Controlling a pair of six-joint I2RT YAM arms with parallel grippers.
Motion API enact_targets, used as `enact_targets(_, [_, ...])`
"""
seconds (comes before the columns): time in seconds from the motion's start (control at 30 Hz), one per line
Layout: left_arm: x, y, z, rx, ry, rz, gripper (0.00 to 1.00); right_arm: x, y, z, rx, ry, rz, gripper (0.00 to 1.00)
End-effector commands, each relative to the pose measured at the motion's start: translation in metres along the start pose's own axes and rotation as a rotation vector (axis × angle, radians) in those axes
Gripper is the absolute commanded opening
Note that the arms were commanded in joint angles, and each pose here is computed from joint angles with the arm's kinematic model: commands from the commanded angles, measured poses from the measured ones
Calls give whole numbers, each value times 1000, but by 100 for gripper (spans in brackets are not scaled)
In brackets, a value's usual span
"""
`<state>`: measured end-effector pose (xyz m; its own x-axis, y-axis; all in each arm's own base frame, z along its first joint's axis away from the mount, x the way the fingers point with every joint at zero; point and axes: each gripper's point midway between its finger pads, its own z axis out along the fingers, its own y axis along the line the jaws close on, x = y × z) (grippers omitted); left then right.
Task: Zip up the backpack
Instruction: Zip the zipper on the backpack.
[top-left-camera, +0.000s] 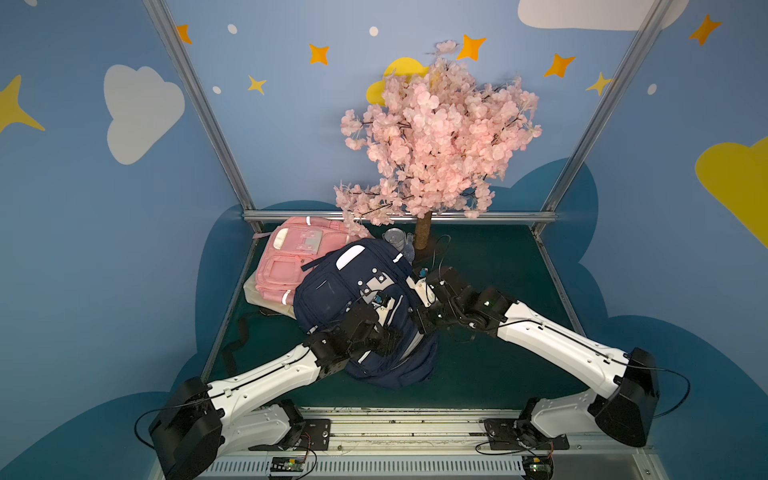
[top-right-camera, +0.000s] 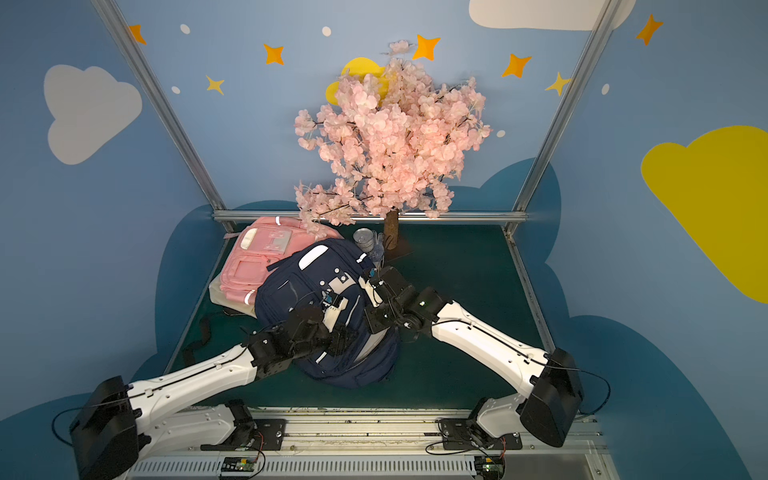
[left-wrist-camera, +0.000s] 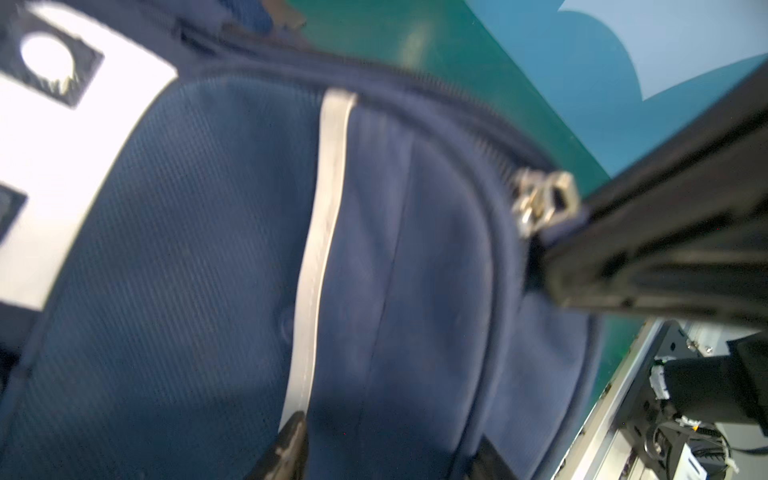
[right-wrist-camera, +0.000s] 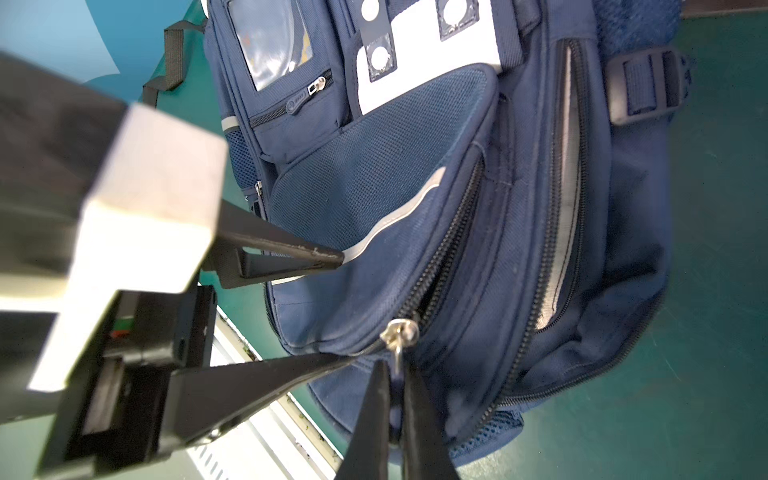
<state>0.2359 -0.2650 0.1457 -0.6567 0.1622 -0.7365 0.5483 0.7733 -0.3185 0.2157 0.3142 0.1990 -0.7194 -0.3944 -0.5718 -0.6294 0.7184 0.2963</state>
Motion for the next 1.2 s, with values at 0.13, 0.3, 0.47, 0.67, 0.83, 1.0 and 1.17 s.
enact_targets(0.13, [-33, -7, 6, 18, -72, 35, 56, -7, 25, -7, -73, -49, -67, 0])
enact_targets(0.3, [-39, -4, 11, 3, -87, 40, 51, -5, 28, -8, -81, -48, -69, 0])
enact_targets(0.47, [-37, -6, 16, 6, -64, 65, 18, -5, 24, -6, -56, -47, -51, 0])
enact_targets(0.67, [-7, -10, 14, 21, -10, 131, 3, -19, -8, -12, -19, -39, 61, 0])
enact_targets(0.83, [25, -17, 10, -5, 14, 239, 2, -29, -34, -5, 28, 56, 77, 0])
enact_targets(1.0, [45, -25, 9, 1, 31, 312, 2, -42, -61, 1, 144, 94, 62, 0])
enact_targets(1.17, [51, -39, 13, 27, 42, 380, 3, -63, -85, 5, 280, 67, -19, 0])
